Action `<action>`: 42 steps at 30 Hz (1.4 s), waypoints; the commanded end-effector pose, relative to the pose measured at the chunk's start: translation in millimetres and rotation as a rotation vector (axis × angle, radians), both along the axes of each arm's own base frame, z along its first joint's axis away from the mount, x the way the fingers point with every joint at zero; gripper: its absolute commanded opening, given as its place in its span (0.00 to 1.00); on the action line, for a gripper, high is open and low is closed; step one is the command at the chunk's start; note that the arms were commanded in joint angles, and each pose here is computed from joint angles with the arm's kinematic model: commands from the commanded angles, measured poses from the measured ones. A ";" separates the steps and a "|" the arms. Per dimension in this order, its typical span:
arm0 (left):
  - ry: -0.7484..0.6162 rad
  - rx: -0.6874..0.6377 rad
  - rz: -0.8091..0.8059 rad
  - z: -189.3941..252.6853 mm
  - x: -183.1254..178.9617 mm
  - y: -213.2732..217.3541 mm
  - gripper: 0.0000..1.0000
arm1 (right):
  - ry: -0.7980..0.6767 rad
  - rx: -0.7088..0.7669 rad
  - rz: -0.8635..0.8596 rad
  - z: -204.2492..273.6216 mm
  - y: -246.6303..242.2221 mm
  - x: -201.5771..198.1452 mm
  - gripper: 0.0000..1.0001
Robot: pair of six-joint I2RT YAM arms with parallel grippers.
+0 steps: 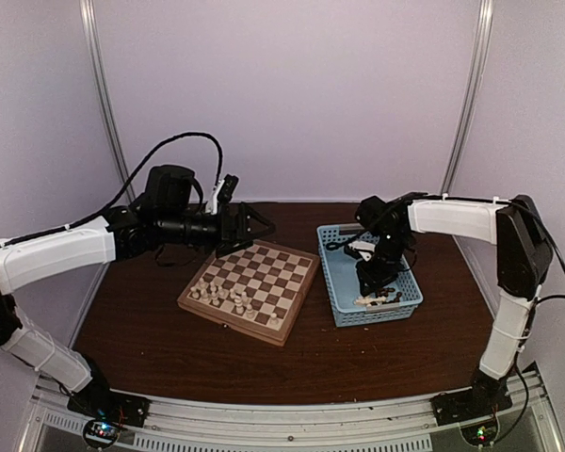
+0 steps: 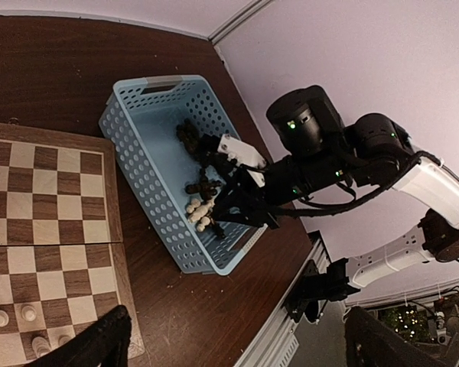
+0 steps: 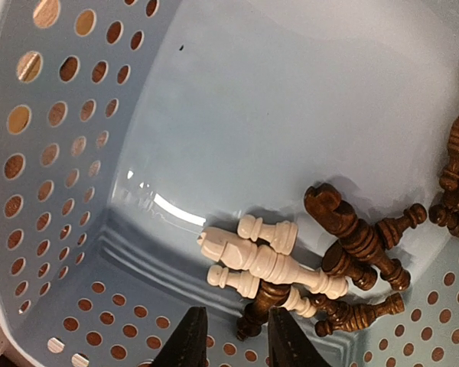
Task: Set up the chess pieces on the board
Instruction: Pick up the chess piece from the storage box.
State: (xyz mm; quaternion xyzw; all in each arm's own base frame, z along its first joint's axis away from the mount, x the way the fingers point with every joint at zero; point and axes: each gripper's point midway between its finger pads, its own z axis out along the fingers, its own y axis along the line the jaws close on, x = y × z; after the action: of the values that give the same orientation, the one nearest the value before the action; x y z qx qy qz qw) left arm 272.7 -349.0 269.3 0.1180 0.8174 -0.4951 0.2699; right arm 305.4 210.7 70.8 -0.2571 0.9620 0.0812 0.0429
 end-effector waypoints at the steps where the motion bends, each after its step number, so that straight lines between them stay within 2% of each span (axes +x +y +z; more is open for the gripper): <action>1: -0.041 0.004 0.002 11.2 6.6 -1.9 0.98 | -0.051 -0.027 0.006 3.1 0.2 18.2 0.31; 5: -0.048 -0.022 -0.034 18.9 5.0 -8.7 0.98 | -0.048 -0.075 0.002 -4.7 -3.8 23.8 0.32; 11: -0.083 -0.056 -0.065 28.0 3.3 -13.0 0.98 | -0.050 -0.136 0.002 -15.7 -12.1 24.9 0.38; 16: -0.093 -0.057 -0.084 27.8 2.1 -15.4 0.98 | -0.046 -0.115 0.098 -24.9 -3.0 22.3 0.38; 28: -0.073 -0.013 -0.073 23.8 4.8 -13.9 0.98 | -0.021 -0.193 0.220 -54.2 4.1 19.3 0.35; 31: -0.077 -0.013 -0.075 25.8 4.6 -13.9 0.98 | -0.029 -0.186 0.225 -57.9 8.2 21.5 0.33; 38: -0.079 -0.003 -0.078 26.7 2.4 -11.8 0.98 | -0.064 -0.164 0.182 -49.5 13.0 28.7 0.19; 42: -0.080 0.002 -0.071 25.1 2.7 -10.5 0.98 | -0.124 -0.120 0.112 -29.1 15.2 38.4 0.21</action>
State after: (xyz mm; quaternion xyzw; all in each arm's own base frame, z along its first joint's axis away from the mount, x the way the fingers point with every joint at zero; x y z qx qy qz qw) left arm 271.6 -359.0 280.1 0.1572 0.8130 -0.4953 0.2626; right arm 321.5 216.9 21.3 -0.3501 0.9365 0.0020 0.0202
